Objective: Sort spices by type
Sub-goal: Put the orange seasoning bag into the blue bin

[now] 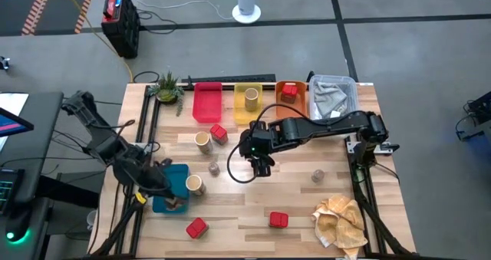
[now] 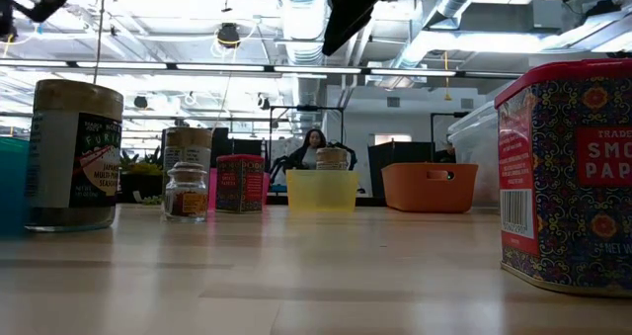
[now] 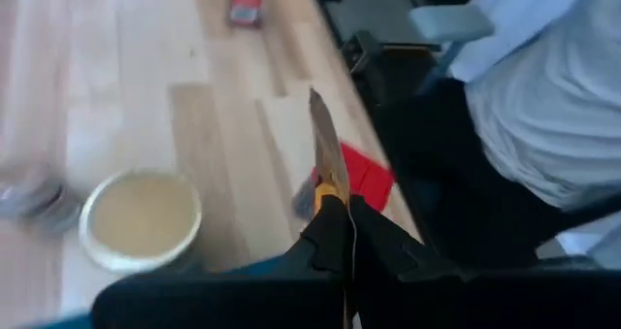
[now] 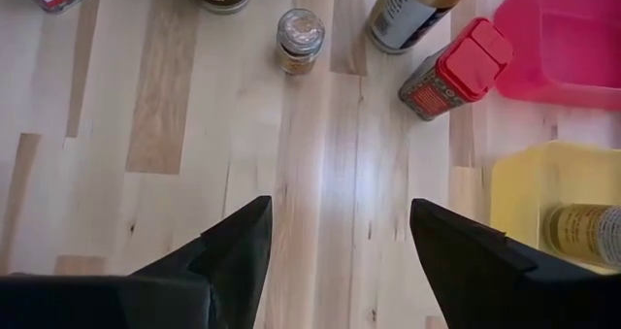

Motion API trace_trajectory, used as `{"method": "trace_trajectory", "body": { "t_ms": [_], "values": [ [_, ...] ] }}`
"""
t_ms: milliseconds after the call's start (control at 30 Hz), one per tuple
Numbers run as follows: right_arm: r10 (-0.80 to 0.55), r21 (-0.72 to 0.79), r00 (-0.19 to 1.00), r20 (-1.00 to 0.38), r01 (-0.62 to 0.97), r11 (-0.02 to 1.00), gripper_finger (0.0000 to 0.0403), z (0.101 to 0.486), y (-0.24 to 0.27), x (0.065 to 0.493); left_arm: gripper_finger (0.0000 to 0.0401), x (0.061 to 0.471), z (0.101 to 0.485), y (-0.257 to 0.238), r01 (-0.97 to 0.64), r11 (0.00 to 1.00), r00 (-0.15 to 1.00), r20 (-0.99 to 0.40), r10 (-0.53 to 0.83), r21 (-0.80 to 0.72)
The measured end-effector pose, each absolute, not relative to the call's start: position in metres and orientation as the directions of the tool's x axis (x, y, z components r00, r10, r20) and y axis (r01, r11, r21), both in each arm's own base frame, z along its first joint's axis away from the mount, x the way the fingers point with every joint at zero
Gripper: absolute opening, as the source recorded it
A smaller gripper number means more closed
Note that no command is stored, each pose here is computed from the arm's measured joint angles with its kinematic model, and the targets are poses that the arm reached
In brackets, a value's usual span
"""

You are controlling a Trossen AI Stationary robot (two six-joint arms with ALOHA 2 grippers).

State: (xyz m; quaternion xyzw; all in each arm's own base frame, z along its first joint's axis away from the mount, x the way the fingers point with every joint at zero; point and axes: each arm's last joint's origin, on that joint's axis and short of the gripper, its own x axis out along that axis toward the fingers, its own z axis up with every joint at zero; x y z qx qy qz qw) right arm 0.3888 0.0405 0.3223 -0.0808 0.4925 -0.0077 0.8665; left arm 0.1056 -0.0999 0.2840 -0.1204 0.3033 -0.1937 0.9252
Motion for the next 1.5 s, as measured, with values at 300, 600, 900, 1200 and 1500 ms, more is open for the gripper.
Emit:
{"method": "trace_trajectory", "body": {
  "t_ms": [300,600,900,1200,1500],
  "values": [
    [-0.096,-0.139,0.48,-0.872,-0.055,0.989,0.0276,0.32,0.041,0.385,0.0,0.098,0.255,-0.095,0.023,0.952,0.744,-0.631,-0.22,-0.305],
    [-0.119,-0.139,0.436,-0.892,-0.014,0.99,0.0276,0.318,0.027,0.383,0.0,0.099,0.228,-0.097,-0.128,0.954,0.716,-0.691,-0.101,-0.272],
    [-0.12,-0.131,0.434,-0.893,0.006,0.991,0.0276,0.318,0.025,0.383,0.0,0.102,0.211,-0.101,-0.23,0.951,0.61,-0.792,-0.023,-0.204],
    [-0.12,-0.13,0.438,-0.891,0.006,0.991,0.0276,0.318,0.025,0.383,0.0048,0.102,0.208,-0.102,-0.271,0.938,0.586,-0.81,-0.02,-0.218],
    [-0.119,-0.132,0.447,-0.887,0.003,0.991,0.0276,0.319,0.025,0.384,0.006,0.1,0.207,-0.1,-0.27,0.945,0.567,-0.823,0.004,-0.182]
  ]
}}
